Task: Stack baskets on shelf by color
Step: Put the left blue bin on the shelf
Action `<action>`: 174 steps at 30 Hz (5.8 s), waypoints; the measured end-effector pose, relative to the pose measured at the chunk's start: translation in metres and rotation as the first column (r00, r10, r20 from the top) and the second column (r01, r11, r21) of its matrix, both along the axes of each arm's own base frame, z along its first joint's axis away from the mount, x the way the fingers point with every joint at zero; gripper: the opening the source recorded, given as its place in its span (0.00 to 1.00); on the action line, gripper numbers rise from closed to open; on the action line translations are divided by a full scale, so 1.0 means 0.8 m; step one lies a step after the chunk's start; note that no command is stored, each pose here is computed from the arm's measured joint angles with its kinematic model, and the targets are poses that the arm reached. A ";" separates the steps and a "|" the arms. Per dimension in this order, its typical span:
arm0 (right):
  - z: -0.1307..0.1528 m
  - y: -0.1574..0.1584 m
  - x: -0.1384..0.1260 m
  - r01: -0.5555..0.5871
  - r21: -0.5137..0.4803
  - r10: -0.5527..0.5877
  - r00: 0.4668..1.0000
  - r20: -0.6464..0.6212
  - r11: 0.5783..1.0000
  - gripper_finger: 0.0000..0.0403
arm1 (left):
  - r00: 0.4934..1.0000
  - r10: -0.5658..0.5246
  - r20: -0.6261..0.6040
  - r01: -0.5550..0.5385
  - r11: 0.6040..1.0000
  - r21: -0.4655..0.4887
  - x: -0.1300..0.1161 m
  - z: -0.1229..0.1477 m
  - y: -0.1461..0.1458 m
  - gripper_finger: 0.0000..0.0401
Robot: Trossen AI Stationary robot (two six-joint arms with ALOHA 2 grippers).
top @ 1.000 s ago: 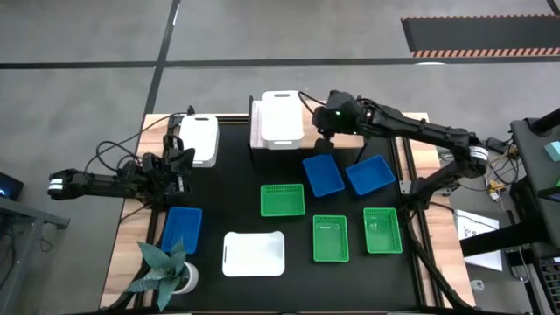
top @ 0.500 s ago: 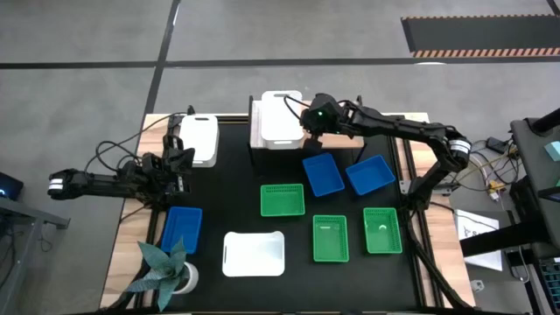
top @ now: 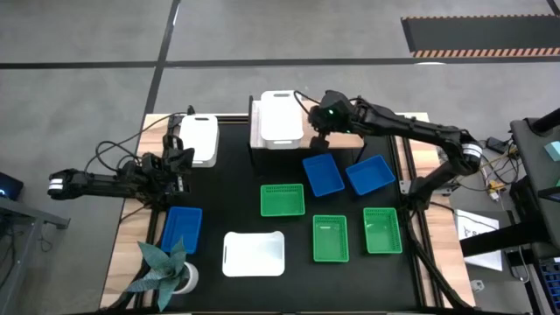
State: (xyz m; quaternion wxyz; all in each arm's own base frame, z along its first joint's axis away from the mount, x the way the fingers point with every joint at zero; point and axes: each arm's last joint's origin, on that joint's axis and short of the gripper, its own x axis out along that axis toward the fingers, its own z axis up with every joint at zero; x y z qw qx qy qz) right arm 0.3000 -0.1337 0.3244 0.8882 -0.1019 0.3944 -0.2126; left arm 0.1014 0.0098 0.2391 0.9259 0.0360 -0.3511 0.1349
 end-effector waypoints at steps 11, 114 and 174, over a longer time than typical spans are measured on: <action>-0.022 0.112 -0.043 -0.161 0.077 0.147 0.976 0.160 0.984 0.02 | 1.000 0.000 -0.004 0.000 1.000 0.000 0.001 0.000 0.000 0.00; -0.113 0.199 -0.102 -0.511 -0.188 0.544 0.783 0.301 0.839 0.02 | -0.069 -0.769 -0.636 -0.949 0.247 -0.195 0.097 -0.063 -0.108 0.35; 0.008 0.233 0.087 -0.769 0.019 0.759 0.634 0.149 0.638 0.50 | -0.173 0.210 -0.962 0.447 0.887 0.113 0.237 0.100 -0.122 0.00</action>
